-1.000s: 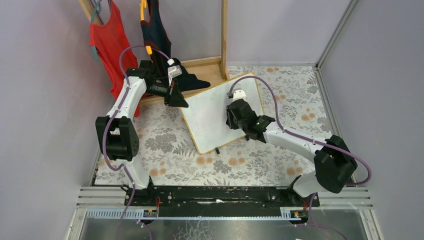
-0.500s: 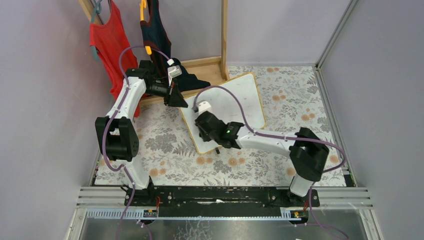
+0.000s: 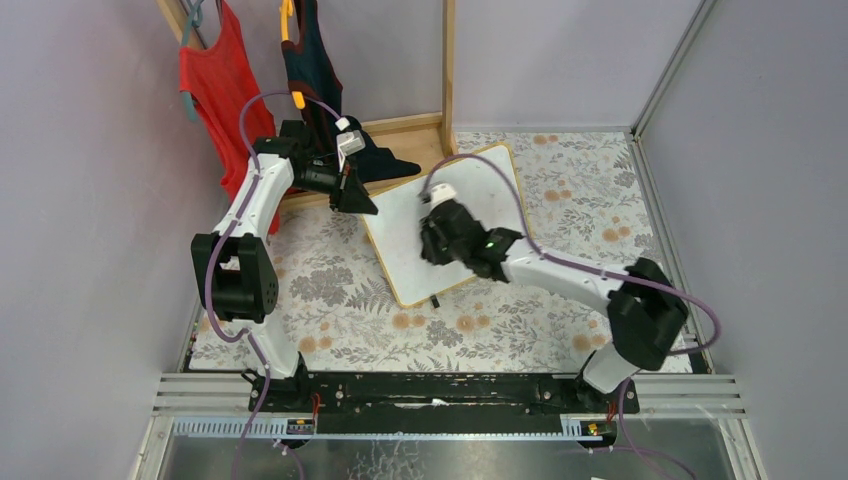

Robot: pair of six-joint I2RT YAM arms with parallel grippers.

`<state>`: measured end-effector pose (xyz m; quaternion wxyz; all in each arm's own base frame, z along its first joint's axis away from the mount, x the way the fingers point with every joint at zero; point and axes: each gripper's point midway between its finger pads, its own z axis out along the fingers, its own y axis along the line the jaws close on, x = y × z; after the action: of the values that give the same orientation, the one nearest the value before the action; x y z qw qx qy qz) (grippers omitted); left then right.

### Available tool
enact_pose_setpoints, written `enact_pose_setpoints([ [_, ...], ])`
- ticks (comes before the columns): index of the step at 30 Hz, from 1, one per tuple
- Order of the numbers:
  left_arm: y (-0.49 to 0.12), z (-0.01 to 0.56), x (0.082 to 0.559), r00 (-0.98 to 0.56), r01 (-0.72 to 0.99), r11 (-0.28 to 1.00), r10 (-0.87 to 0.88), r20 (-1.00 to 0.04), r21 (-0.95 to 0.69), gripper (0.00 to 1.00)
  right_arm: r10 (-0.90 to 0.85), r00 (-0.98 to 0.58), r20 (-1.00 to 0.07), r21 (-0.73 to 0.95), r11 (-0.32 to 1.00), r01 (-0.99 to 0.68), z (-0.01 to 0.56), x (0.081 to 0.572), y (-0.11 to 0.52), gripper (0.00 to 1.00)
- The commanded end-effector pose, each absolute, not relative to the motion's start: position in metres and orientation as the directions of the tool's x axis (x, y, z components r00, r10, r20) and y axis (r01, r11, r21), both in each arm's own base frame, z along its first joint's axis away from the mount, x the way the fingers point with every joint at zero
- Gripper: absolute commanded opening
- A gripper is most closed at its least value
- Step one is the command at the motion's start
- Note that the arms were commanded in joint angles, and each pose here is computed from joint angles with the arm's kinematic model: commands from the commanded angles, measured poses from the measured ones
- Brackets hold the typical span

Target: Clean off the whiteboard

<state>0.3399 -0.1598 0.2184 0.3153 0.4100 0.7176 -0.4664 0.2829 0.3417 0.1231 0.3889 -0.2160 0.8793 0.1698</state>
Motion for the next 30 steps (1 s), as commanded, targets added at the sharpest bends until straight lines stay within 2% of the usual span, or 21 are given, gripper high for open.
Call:
enact_pose_setpoints([
  [1, -0.166, 0.200, 0.332, -0.430, 0.902, 0.211, 0.368, -0.825, -0.376, 0.00, -0.172, -0.585, -0.792, 0.031, 0.947, -0.321, 0.140, 0.338, 0.252, 0.00],
  [8, -0.165, 0.201, 0.333, -0.427, 0.904, 0.213, 0.367, -0.827, -0.372, 0.00, -0.087, -0.626, -0.775, 0.011, 0.989, -0.150, 0.133, 0.362, 0.168, 0.00],
  [15, -0.164, 0.202, 0.333, -0.419, 0.907, 0.222, 0.378, -0.826, -0.359, 0.00, -0.055, -0.641, -0.765, -0.016, 0.998, -0.066, 0.119, 0.360, 0.131, 0.00],
  [30, -0.165, 0.197, 0.333, -0.440, 0.897, 0.216, 0.371, -0.818, -0.385, 0.00, 0.040, -0.621, -0.783, 0.231, 0.945, -0.230, 0.134, 0.351, 0.196, 0.00],
])
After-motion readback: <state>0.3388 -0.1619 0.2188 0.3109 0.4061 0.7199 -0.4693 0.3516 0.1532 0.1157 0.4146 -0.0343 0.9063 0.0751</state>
